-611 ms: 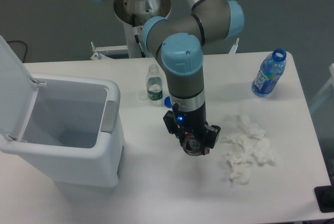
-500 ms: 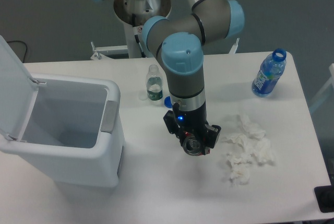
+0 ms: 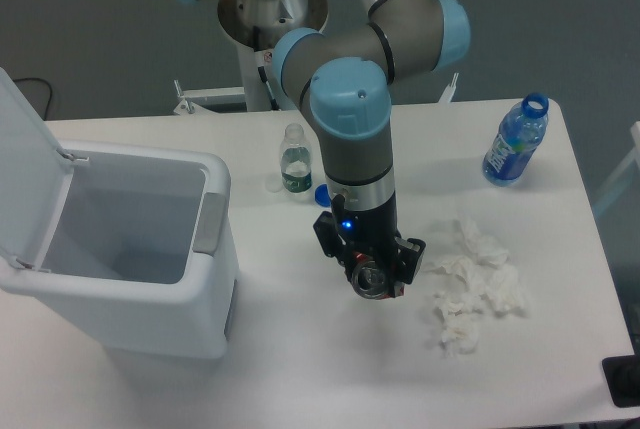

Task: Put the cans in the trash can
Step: 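Lower the gripper and close it on the crushed red can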

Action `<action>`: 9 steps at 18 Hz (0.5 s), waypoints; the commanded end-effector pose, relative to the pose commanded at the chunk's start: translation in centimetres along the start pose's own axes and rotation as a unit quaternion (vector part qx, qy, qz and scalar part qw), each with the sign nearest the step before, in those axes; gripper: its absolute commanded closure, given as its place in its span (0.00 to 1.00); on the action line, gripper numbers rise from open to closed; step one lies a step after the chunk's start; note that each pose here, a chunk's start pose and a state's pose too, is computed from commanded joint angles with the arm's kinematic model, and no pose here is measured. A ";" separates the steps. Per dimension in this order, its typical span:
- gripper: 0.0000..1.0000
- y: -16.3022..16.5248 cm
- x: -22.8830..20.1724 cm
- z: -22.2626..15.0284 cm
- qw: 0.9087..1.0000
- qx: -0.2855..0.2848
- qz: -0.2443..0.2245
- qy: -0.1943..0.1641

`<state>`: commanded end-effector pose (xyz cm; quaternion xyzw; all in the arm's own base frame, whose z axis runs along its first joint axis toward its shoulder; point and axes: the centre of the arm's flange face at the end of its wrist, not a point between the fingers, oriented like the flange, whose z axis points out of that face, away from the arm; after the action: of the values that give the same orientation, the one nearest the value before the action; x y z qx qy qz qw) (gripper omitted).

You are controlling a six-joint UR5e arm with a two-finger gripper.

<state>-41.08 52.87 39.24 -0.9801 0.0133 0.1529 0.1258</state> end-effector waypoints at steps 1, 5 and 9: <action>0.39 -0.2 -0.3 -0.5 1.000 0.007 -0.017 -0.001; 0.39 -0.7 -0.6 -4.5 0.996 0.042 -0.081 -0.012; 0.39 -1.1 0.0 -9.5 0.983 0.088 -0.162 -0.012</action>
<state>-38.21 51.58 48.28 -0.9527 -0.1333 0.1402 0.2345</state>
